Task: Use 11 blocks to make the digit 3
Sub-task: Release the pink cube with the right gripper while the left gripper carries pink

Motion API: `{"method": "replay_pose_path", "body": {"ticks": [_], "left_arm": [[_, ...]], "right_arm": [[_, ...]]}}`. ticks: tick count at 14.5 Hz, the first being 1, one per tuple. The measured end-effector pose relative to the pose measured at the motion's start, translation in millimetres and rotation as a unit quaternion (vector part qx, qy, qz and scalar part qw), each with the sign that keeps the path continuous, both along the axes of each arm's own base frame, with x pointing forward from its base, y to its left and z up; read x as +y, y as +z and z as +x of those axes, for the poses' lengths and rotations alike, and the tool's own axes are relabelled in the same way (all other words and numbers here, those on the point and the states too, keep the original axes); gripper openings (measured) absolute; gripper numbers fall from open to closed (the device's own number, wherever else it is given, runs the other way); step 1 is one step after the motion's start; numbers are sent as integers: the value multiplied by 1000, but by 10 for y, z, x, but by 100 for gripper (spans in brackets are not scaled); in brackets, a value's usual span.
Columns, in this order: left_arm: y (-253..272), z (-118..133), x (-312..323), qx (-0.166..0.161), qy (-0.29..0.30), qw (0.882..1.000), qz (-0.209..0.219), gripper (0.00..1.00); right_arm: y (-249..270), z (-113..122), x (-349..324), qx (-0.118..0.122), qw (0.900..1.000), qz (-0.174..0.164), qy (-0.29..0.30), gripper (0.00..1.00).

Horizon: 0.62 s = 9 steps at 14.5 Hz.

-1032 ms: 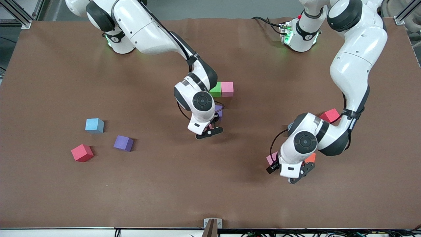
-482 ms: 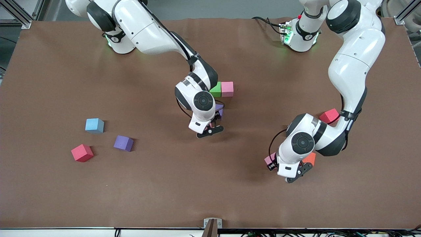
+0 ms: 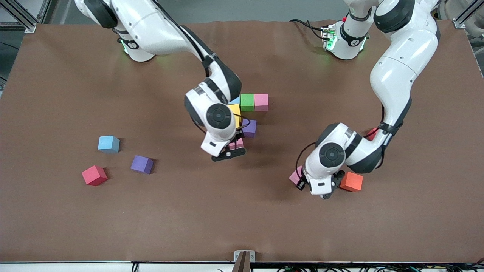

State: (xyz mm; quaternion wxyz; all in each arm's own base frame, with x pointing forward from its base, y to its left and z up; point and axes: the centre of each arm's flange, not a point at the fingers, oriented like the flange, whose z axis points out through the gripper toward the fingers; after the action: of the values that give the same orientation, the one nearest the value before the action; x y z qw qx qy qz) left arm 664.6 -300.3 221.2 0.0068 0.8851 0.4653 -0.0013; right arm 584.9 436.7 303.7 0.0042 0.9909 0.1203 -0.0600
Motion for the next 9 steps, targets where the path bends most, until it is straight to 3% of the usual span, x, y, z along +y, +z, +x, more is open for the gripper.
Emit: {"method": "replay_pose_path", "body": {"ticks": [4, 9], "left_arm": [[3, -526, -435, 27, 138, 990, 4, 53], [-61, -1102, -859, 49, 254, 966, 15, 53]], "right_arm": [[523, 403, -829, 10, 998, 10, 56, 100], [419, 860, -2062, 33, 985, 32, 169, 100]]}}
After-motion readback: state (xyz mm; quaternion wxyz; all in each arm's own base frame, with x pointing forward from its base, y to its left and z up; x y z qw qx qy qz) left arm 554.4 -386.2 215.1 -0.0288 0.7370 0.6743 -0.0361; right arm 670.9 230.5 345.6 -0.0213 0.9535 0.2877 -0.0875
